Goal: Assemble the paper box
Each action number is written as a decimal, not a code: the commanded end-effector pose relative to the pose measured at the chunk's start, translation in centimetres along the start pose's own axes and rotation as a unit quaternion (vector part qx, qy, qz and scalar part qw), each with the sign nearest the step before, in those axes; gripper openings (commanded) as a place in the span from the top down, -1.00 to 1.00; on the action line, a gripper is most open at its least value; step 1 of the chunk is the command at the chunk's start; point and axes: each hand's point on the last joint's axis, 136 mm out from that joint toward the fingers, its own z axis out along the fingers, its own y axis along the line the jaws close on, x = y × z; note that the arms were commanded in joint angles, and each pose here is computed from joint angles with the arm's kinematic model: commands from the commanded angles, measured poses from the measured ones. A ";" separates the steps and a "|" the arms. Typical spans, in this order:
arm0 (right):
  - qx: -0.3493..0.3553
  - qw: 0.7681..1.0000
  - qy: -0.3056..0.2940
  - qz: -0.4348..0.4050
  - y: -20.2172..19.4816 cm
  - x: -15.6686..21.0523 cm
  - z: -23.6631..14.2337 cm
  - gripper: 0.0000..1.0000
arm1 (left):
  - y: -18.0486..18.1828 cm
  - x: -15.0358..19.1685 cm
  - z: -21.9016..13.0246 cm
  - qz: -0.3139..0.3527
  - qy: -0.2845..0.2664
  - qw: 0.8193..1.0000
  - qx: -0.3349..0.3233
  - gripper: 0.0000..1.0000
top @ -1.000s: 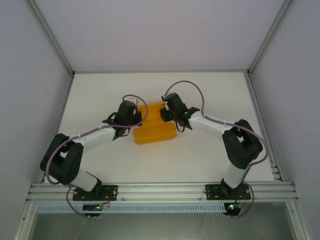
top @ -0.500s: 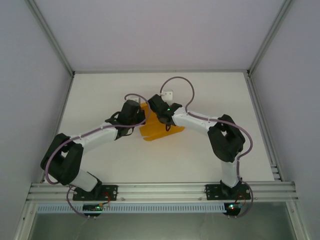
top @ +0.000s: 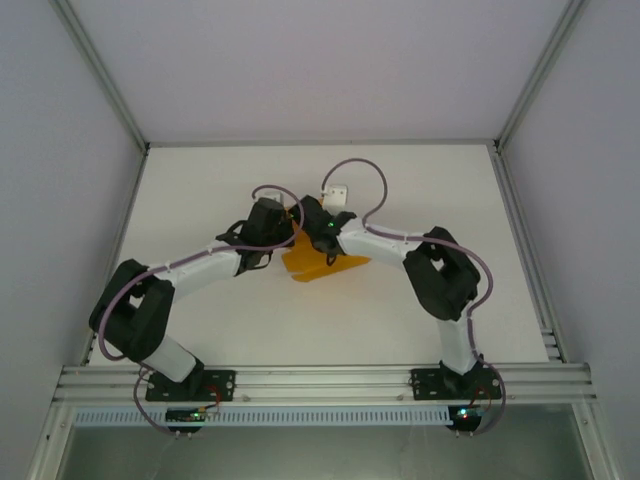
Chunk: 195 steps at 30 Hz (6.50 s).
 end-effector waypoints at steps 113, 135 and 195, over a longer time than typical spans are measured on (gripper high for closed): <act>-0.454 0.751 0.167 -0.450 1.3 4.4 -5.5 -0.53 | 7.6 -7.1 -14.1 0.063 -0.095 0.991 -0.074 -0.99; -0.486 0.674 0.225 -0.509 5.9 10.4 -3.0 0.05 | 12.0 -2.1 -11.9 -0.009 -0.057 0.996 -0.072 -0.99; -0.079 0.978 0.194 -0.020 -0.8 8.7 -4.7 -0.42 | 9.2 -1.5 -10.9 -0.004 -0.025 1.000 0.013 -0.99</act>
